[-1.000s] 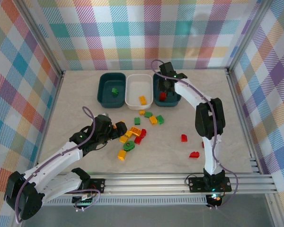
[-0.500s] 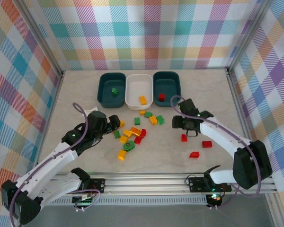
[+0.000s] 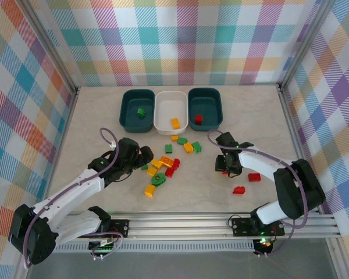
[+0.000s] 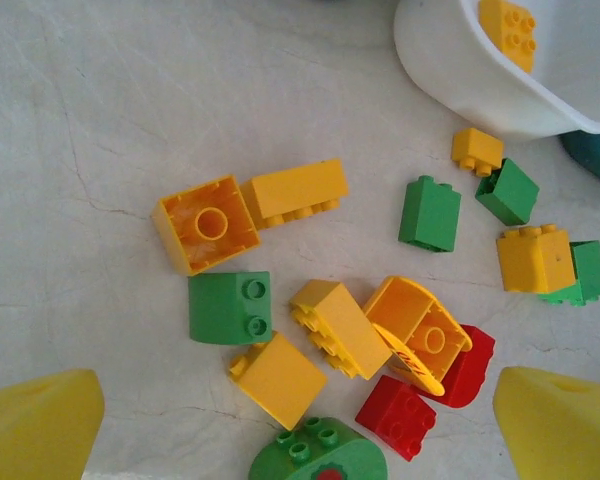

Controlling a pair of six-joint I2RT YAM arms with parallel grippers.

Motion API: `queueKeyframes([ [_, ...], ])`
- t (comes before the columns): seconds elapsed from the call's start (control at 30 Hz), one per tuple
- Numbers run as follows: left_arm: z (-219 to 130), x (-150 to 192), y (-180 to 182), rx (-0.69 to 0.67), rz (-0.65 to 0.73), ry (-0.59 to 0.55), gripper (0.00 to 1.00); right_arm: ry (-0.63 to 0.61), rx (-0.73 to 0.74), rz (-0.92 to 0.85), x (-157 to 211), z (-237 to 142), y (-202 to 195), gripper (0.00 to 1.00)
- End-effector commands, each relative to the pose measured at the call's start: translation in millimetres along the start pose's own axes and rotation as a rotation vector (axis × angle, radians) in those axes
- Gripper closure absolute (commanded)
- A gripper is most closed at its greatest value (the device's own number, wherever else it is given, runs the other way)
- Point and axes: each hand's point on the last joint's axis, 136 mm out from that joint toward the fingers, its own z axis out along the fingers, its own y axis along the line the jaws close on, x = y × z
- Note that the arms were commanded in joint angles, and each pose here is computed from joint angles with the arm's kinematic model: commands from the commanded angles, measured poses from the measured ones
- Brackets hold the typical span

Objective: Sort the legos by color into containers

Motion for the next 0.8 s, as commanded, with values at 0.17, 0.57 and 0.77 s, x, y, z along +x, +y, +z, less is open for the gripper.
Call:
queueKeyframes([
  [0.17,-14.6,-9.8,-1.0,0.034,-0.025,-0.056,0.00,0.013,0.013,0.030,-3.6,8.9,3.7,0.52],
  [0.57,-31.7,-30.4,4.3,-0.034,0.028,-0.123,0.00,-0.057,-0.043,0.013,-22.8,-8.9,18.6,0.79],
  [0.77,-33.9,-36.4,12.7,-0.067,0.022,-0.149,0.00,-0.173,-0.076,-0.004,-59.0,-34.9,32.7,0.81],
])
